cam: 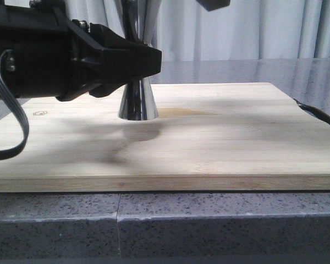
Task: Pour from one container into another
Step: 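Tilt the beaker with the right gripper, pouring liquid into the jigger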
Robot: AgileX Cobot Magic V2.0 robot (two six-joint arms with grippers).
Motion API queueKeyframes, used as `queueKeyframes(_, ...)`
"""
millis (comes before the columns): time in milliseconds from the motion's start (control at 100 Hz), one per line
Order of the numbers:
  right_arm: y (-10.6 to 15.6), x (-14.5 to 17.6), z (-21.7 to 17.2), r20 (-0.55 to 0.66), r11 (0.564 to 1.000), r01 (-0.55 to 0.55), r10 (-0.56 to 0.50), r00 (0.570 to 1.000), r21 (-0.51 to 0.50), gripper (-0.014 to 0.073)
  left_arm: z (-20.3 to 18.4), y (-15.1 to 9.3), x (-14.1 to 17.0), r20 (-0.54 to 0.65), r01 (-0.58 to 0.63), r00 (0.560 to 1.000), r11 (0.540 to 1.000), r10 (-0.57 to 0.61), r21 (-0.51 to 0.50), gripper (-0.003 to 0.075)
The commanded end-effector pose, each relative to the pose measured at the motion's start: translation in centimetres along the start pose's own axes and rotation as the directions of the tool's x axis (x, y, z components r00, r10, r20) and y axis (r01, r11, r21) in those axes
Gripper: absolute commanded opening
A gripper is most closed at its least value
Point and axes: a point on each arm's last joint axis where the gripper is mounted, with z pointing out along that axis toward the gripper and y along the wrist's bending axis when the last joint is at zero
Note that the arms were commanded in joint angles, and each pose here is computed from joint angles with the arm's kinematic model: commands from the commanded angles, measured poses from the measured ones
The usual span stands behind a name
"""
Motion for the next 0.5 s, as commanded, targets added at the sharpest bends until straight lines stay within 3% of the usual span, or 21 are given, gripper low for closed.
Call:
queueKeyframes(0, -2.49, -1.56, -1.08, 0.052, 0.996, 0.023, -0.027, 0.998, 0.085, 0.0277, -0.11, -0.34, -2.40, 0.134, 0.003, 0.991, 1.000, -0.006, 0.022, 0.0060)
queueKeyframes(490, -2.78, -1.60, -1.10, 0.031, 0.991, 0.109, -0.111, 0.993, 0.075, 0.0277, -0.10, -0.31, -2.33, 0.126, 0.003, 0.992, 1.000, -0.006, 0.019, 0.0060)
